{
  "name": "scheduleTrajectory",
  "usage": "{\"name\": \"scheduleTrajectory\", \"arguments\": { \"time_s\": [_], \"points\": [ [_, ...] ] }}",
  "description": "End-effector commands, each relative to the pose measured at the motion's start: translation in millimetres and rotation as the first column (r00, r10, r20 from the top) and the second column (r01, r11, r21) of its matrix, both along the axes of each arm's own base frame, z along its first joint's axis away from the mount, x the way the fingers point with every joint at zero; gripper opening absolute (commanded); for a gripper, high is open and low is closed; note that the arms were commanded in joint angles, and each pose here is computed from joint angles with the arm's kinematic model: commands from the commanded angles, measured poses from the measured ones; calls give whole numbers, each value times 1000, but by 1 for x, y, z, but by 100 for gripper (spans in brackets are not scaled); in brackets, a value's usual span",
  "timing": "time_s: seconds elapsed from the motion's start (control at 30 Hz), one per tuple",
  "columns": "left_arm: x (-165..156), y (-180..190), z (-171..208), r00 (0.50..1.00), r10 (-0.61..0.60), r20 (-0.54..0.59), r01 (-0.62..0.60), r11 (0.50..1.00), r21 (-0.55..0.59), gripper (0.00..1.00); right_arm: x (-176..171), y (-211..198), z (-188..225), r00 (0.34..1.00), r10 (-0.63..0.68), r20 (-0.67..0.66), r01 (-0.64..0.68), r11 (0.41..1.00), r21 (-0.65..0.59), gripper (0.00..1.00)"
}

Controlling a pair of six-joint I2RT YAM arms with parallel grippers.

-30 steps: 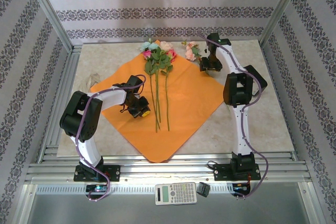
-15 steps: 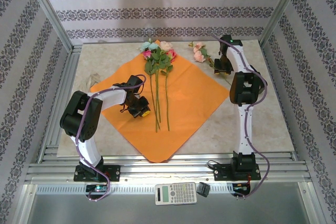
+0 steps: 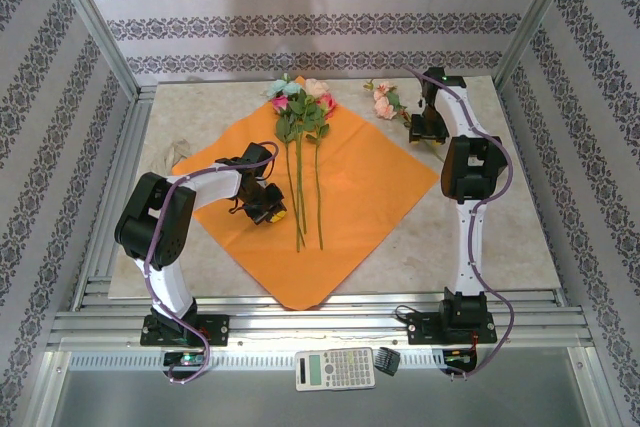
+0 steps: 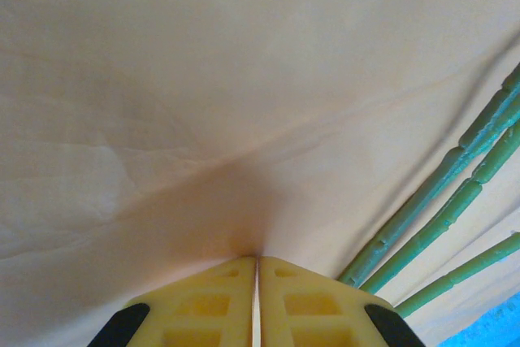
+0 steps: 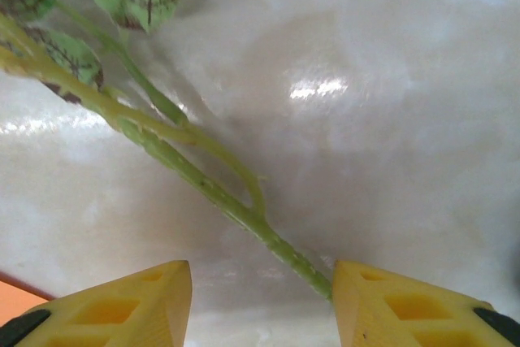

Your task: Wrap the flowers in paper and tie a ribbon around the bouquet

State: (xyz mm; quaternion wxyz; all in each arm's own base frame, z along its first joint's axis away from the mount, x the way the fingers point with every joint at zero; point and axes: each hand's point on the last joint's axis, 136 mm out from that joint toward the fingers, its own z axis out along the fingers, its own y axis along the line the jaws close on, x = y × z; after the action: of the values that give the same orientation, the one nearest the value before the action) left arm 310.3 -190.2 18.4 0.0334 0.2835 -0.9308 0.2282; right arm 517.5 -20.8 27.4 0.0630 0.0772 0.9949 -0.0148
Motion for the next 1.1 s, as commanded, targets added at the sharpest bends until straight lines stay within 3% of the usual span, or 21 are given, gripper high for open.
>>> {"name": "scheduleTrajectory", "arguments": {
  "time_s": [0.0, 0.2, 0.5, 0.57, 0.7, 0.8, 1.07],
  "points": [
    [-1, 8, -6, 1000, 7, -23, -7, 1000, 27, 10, -14, 8, -10, 997, 34, -65, -33, 999, 12, 46],
    [-2, 8, -7, 1000, 8, -25, -7, 1000, 25, 10, -23, 16, -12, 995, 58, -87, -56, 998, 26, 26],
    [-2, 8, -4, 1000, 6, -21, -6, 1000, 25, 10, -34, 18, 0, 995, 81, -65, -82, 996, -17, 15],
    [-2, 9, -4, 1000, 7, -20, -6, 1000, 28, 10, -37, 17, 2, 994, 84, -66, -86, 996, -23, 17],
    [-2, 8, -4, 1000, 9, -20, -9, 1000, 26, 10, -36, 16, 12, 995, 97, -30, -98, 995, -34, 37],
    [-2, 9, -3, 1000, 10, -18, -9, 1000, 27, 10, -33, 15, 14, 994, 106, -19, -107, 994, -38, 42],
    [-1, 8, -3, 1000, 13, -17, -13, 1000, 26, 10, -33, 0, 0, 995, 76, -62, -80, 994, -71, 40]
  ]
}}
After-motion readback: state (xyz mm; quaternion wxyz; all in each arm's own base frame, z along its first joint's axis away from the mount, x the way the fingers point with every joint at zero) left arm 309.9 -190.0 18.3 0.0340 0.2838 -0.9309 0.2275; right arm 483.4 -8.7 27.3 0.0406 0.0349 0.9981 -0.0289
